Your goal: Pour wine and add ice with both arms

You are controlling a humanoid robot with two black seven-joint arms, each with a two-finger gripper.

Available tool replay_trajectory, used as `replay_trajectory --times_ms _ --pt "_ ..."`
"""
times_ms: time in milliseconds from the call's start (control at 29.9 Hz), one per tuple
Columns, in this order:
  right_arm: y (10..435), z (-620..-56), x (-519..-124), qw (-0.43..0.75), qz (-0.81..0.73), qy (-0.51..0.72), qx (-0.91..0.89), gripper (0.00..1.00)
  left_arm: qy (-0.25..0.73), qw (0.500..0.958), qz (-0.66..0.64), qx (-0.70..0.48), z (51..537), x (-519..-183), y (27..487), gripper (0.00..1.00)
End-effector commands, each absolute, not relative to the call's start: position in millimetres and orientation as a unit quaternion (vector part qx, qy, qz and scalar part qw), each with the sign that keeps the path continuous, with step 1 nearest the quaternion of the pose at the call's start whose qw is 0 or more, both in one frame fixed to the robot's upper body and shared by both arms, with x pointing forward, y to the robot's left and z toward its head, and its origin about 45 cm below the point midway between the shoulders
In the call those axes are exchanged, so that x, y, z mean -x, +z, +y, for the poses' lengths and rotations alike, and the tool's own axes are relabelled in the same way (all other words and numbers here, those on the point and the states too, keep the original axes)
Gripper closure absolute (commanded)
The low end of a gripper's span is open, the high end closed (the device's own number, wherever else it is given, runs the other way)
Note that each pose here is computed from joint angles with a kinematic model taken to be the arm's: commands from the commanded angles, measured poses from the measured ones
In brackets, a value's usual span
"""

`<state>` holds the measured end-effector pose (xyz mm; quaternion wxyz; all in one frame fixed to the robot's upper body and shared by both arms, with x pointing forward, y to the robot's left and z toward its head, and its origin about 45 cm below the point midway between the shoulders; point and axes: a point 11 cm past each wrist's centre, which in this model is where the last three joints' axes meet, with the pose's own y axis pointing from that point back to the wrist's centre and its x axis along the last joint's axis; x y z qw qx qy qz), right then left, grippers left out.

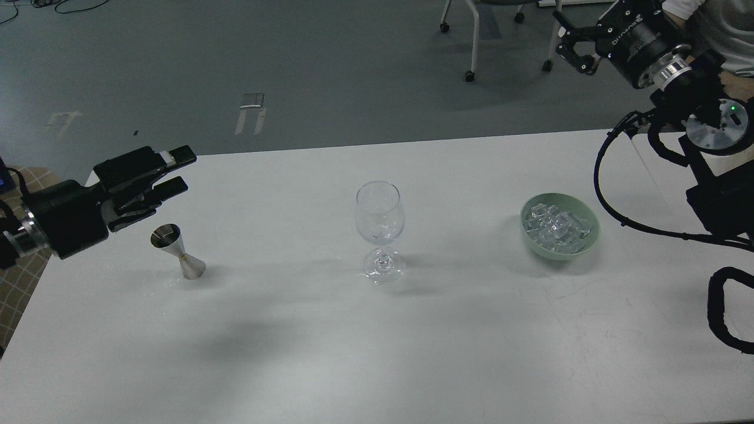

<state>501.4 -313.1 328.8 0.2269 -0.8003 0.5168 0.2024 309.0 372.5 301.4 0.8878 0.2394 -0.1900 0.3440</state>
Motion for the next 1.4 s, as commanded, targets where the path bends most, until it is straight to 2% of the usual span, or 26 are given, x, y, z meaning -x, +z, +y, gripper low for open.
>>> replay_trajectory --times_ms 0,134,334,568,702,802,969,1069,1169,1269,1370 --pt "330 -314 -501 0.23 0.517 0.202 0.799 0.01 0.315 0.868 -0.227 -0.31 385 -300 290 0.09" --pt "330 -316 -502 0.229 0.519 0.201 0.799 0.0 0.278 0.848 -0.256 -0.371 396 -285 268 0.09" --pt "330 -316 -502 0.231 0.519 0.201 0.798 0.0 0.288 0.821 -0.289 -0.398 412 -277 265 0.09" --pt "331 -318 -501 0.228 0.521 0.199 0.798 0.0 0.311 0.827 -0.293 -0.365 408 -279 276 0.09" --pt "331 -319 -501 0.229 0.522 0.199 0.797 0.0 0.46 0.839 -0.145 -0.251 417 -292 290 0.05" --pt "331 -320 -501 0.229 0.522 0.199 0.797 0.0 0.515 0.831 -0.069 -0.196 425 -297 295 0.04" --pt "331 -320 -501 0.229 0.522 0.199 0.797 0.0 0.569 0.819 0.035 -0.07 448 -302 308 0.04" --pt "331 -319 -501 0.229 0.522 0.199 0.797 0.0 0.585 0.806 0.077 0.041 481 -303 321 0.02" --pt "331 -319 -501 0.229 0.522 0.199 0.797 0.0 0.626 0.773 0.083 0.063 509 -304 317 0.02" --pt "331 -320 -501 0.228 0.523 0.2 0.797 0.0 0.636 0.763 0.085 0.069 516 -306 308 0.03" --pt "331 -321 -501 0.226 0.523 0.199 0.797 0.0 0.644 0.754 0.097 0.083 517 -308 293 0.09"
